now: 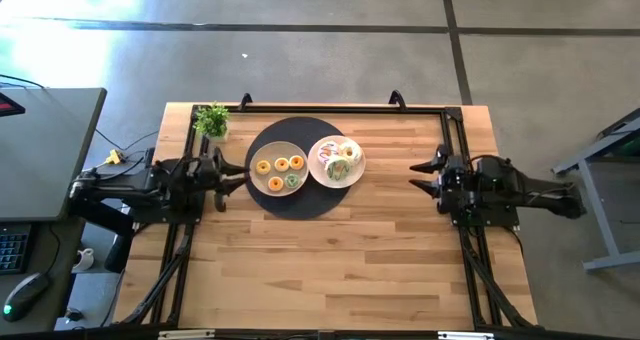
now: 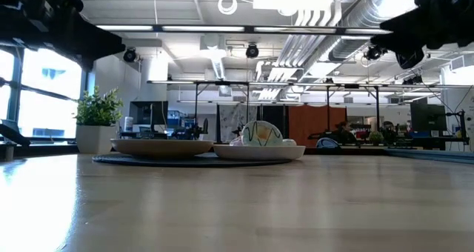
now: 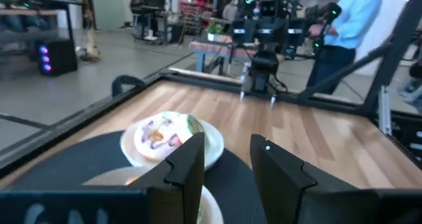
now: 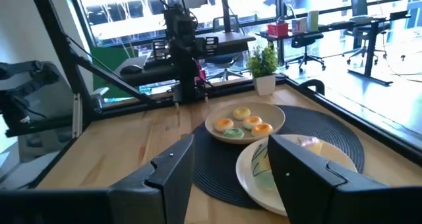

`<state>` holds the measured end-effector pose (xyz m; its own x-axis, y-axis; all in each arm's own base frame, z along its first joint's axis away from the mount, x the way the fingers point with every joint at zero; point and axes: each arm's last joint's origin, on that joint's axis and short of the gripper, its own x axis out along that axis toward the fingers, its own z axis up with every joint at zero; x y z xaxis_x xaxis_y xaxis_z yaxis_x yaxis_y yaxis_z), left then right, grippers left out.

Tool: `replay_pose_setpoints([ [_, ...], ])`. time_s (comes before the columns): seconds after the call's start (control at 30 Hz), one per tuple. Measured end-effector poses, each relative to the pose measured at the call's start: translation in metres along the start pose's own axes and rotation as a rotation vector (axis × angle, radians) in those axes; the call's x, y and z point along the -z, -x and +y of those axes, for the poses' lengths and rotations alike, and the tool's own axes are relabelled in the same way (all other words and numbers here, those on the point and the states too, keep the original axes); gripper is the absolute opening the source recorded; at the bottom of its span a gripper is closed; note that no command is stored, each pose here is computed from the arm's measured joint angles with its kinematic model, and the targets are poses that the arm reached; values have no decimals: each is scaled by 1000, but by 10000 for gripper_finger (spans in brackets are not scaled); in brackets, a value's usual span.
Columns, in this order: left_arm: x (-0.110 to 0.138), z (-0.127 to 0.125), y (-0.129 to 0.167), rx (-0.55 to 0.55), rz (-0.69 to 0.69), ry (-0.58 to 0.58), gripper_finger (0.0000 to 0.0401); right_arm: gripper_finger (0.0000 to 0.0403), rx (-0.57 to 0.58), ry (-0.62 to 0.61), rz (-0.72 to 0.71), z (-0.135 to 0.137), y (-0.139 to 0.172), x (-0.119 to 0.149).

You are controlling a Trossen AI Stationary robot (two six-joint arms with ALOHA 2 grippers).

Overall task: Pick & Place donuts
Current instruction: Return to Home Position

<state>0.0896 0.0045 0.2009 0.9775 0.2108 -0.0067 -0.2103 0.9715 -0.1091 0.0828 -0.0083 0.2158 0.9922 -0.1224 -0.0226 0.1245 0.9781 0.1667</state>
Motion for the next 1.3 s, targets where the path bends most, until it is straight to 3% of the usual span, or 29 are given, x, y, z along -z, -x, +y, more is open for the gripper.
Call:
replay_pose_setpoints([
  [0.3,27,0,-9,25,-34,11,122,188,42,-13,17,-8,-10,25],
  [0.67,30,0,-9,26,-18,24,122,188,-87,22,-37,-14,-17,44],
  [1.03,31,0,-9,26,-9,53,122,188,-103,91,-22,-15,-18,45],
  [1.3,31,0,-9,26,-8,54,122,188,-95,71,12,-16,-20,48],
])
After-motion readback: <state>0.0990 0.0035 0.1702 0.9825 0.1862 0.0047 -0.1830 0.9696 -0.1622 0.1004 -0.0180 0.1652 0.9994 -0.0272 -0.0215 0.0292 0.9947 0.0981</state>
